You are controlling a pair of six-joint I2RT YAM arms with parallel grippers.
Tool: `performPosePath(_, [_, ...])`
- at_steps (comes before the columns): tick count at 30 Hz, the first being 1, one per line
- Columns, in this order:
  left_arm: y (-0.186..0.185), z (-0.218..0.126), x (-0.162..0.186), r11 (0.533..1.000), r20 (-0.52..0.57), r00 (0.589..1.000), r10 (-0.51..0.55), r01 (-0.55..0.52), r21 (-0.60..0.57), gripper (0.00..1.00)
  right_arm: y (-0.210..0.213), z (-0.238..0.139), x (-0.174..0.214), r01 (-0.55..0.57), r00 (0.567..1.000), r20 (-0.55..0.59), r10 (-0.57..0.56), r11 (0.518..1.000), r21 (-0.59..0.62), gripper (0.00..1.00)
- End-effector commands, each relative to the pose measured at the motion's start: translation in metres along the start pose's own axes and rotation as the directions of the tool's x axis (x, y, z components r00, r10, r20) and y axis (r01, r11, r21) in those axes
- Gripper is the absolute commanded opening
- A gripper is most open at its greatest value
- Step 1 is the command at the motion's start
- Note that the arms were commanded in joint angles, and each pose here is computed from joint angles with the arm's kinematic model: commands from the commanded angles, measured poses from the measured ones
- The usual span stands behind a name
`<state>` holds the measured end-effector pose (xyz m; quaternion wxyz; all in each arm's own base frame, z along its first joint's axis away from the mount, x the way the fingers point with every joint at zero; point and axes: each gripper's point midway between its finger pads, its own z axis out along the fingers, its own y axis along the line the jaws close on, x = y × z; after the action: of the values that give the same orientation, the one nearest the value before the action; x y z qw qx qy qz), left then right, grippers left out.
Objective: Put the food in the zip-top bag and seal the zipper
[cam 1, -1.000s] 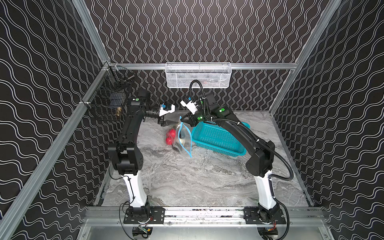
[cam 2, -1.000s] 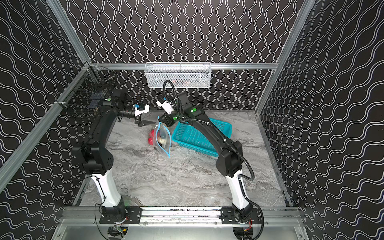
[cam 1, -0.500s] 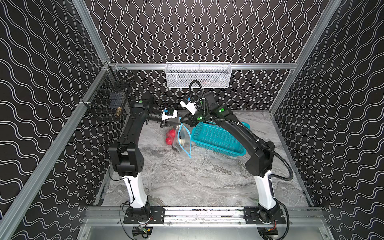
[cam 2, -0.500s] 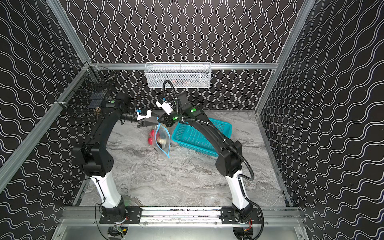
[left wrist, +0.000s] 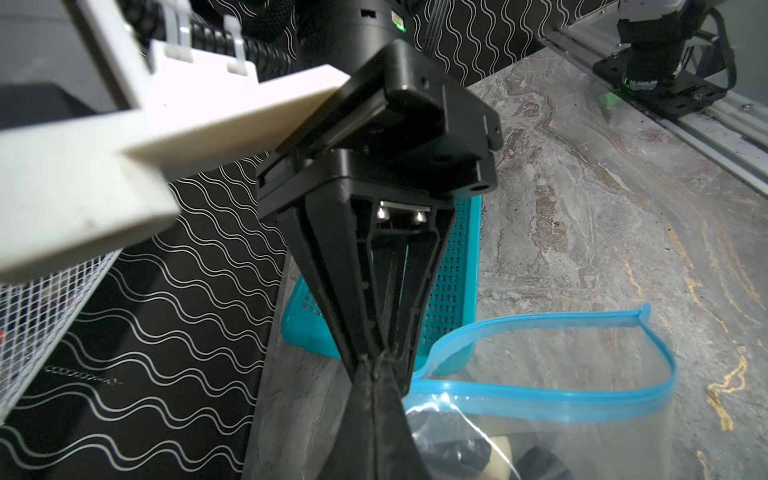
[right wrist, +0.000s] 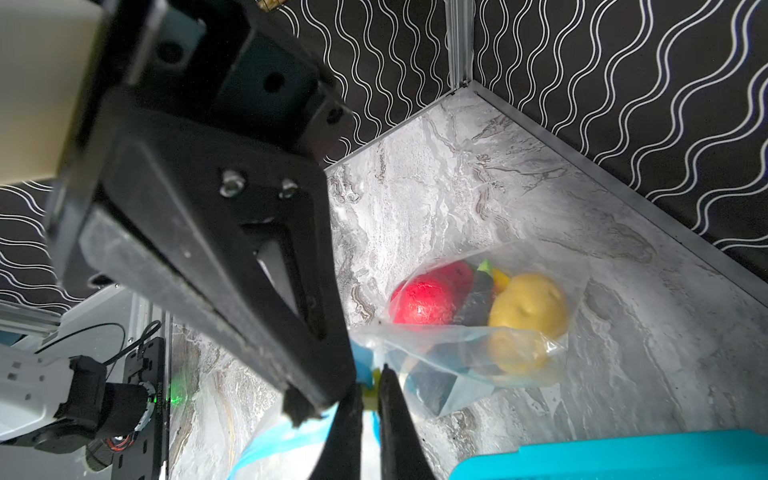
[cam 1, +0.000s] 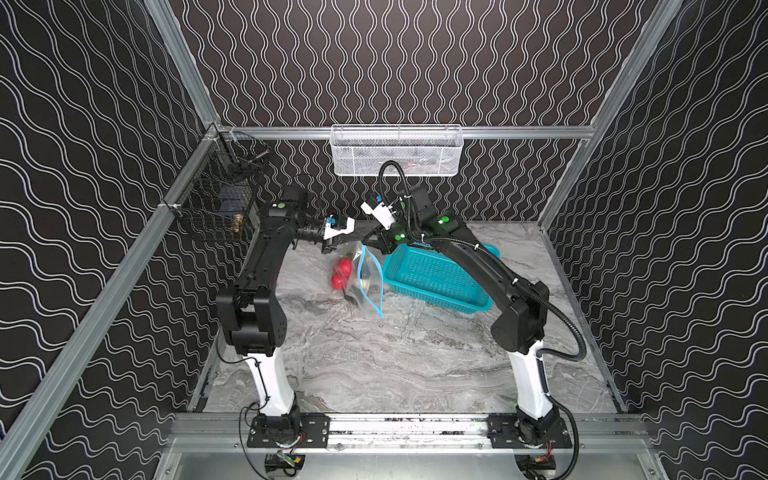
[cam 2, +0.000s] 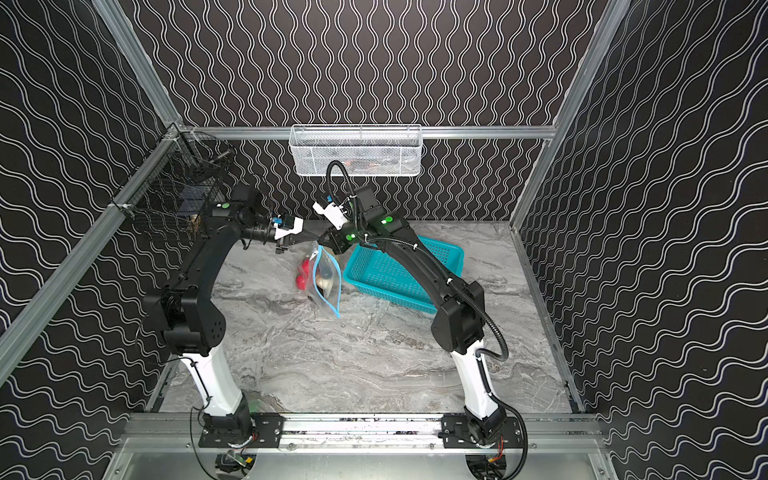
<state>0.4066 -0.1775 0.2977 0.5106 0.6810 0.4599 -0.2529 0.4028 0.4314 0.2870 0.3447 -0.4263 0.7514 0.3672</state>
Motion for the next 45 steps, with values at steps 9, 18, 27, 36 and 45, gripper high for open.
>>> performPosePath(9, [0.020, -0.002, -0.004, 0.992, 0.009, 0.996, -0.094, 0.095, -0.087, 0.00, 0.006, -0.006, -0.014, 0.040, 0.998, 0.051, -0.040, 0.999, -0.007, 0.09])
performPosePath(18, [0.023, -0.003, 0.001, 0.985, -0.011, 0.991, -0.135, 0.133, -0.108, 0.00, 0.008, -0.008, -0.016, 0.042, 0.997, 0.065, -0.041, 0.999, -0.013, 0.09])
performPosePath(27, [0.023, -0.004, -0.003, 0.984, -0.006, 0.987, -0.161, 0.160, -0.079, 0.44, 0.009, -0.006, -0.013, 0.042, 0.998, 0.054, -0.041, 0.999, -0.020, 0.09])
performPosePath(36, [0.004, -0.011, -0.005, 0.995, -0.008, 0.996, -0.094, 0.094, 0.034, 0.65, 0.013, -0.009, -0.006, 0.054, 0.998, 0.029, -0.053, 0.998, -0.032, 0.09])
performPosePath(45, [-0.015, -0.012, 0.000, 0.997, -0.048, 0.998, -0.026, 0.029, 0.073, 0.58, 0.014, -0.012, -0.004, 0.073, 0.997, 0.004, -0.073, 0.997, -0.025, 0.09])
